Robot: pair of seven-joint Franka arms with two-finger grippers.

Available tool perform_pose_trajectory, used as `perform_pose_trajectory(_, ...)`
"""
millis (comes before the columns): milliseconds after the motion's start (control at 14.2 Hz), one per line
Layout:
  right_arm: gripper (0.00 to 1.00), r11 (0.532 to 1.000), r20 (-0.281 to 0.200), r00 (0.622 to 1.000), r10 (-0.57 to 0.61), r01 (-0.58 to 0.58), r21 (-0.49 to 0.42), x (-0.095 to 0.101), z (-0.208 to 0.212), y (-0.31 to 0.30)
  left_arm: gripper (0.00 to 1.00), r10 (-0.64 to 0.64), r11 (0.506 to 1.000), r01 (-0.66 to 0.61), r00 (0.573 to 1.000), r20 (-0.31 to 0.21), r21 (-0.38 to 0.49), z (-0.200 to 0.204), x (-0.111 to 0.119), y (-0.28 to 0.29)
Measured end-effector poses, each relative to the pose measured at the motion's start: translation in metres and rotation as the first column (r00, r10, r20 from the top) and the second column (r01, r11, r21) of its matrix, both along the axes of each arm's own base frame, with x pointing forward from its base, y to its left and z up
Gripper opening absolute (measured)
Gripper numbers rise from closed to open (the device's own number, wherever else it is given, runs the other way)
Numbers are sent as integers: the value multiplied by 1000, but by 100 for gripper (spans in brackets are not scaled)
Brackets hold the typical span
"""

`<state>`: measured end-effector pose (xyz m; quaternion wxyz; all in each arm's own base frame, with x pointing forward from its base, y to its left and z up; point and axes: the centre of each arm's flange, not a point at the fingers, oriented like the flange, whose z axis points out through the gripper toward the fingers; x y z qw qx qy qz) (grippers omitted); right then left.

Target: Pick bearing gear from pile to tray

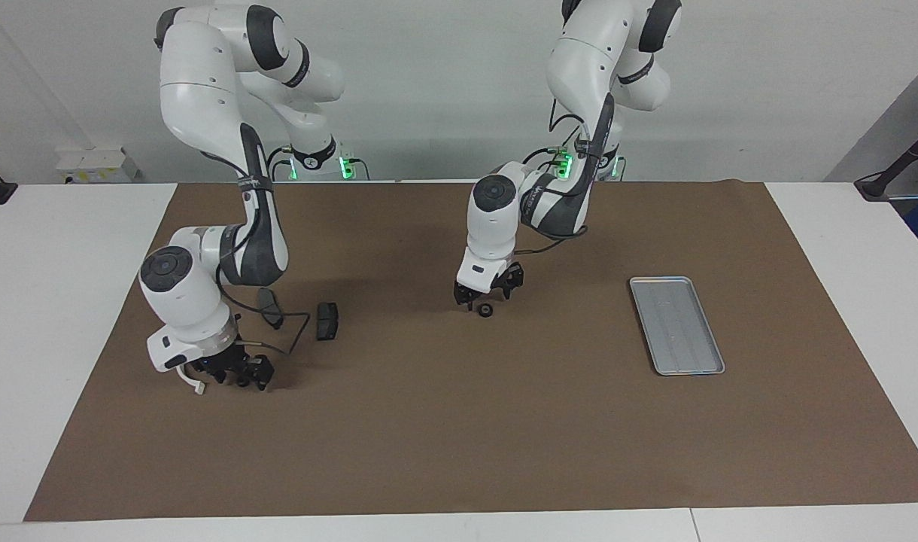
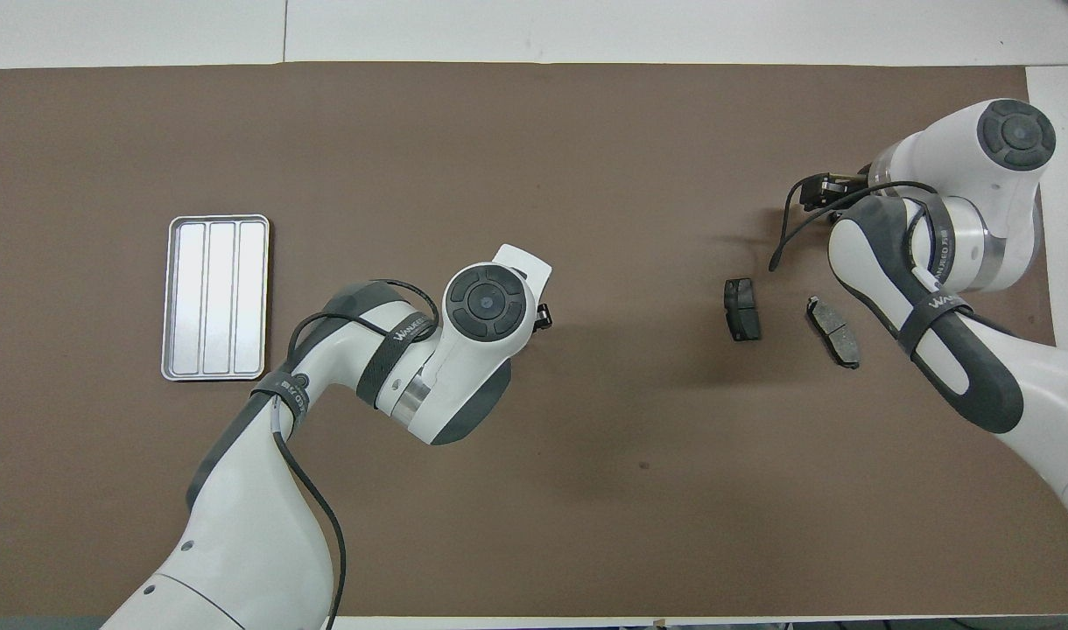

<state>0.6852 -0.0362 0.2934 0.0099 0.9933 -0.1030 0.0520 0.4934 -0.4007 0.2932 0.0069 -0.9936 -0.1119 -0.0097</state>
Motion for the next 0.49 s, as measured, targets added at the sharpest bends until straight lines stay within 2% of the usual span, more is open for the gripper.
perform_pose_trajectory(70, 81, 1000, -2, 1000, 1, -1, 1, 0, -2, 1, 90, 0, 1000, 0, 1000, 7, -6, -3, -1, 1)
perform_pose_trajectory(141, 80, 1000, -5, 1000, 1, -1, 2, 0, -4, 1, 90, 0, 1000, 0, 1000, 11, -10, -6, -2, 2)
perform_pose_trajectory(352, 80, 1000, -10, 1000, 2, -2, 3, 0, -10, 2, 90, 0, 1000, 0, 1000, 20, -19, -8, -3, 2)
perform_pose_trajectory(493, 80, 1000, -11, 1000, 2, -2, 3, 0, -11, 2, 85, 1, 1000, 0, 1000, 26, -24, -7, -2, 2)
